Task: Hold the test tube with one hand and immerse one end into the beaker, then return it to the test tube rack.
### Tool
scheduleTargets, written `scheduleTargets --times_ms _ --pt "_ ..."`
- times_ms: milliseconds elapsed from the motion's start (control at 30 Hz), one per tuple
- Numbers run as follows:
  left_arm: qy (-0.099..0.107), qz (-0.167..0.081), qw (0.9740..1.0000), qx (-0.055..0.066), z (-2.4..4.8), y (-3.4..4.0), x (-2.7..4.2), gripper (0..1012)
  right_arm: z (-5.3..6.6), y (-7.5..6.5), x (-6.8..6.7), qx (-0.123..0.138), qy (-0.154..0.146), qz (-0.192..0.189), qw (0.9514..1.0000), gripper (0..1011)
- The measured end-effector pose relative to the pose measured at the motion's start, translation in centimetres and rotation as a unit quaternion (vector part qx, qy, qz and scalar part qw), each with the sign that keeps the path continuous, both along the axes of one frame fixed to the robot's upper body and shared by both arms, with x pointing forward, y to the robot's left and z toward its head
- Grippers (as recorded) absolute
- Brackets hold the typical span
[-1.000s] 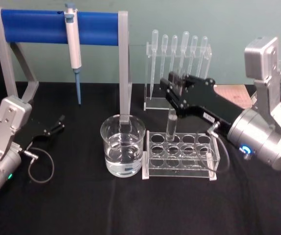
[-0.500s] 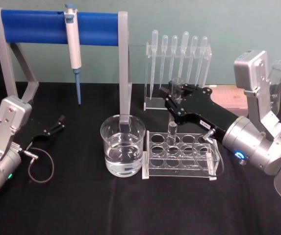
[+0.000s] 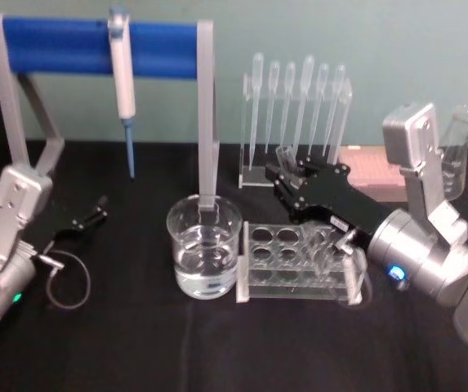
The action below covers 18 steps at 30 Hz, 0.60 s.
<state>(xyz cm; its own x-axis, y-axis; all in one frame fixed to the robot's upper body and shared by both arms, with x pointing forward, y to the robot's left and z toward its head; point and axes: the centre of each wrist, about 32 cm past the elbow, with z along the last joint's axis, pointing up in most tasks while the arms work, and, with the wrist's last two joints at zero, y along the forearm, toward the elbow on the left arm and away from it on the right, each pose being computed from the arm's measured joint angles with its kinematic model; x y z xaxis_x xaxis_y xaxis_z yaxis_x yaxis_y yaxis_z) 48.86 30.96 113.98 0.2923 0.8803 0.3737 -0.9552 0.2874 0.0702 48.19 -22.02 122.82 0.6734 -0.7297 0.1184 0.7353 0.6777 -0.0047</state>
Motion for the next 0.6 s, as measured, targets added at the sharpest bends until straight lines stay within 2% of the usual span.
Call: scheduleTargets --times_ms 233,433,600 --pt "0.000 0.000 1.0000 0.000 0.00 0.00 0.00 1000 1.1 -0.2 -0.1 0.002 -0.016 0.000 0.9999 225" --pt "0.000 0.000 1.0000 0.000 0.00 0.00 0.00 1000 1.4 -0.2 0.0 0.005 -0.022 0.001 0.9997 224" --pt "0.000 0.000 1.0000 0.000 0.00 0.00 0.00 1000 1.3 0.4 0.3 0.014 -0.027 0.008 0.9995 225"
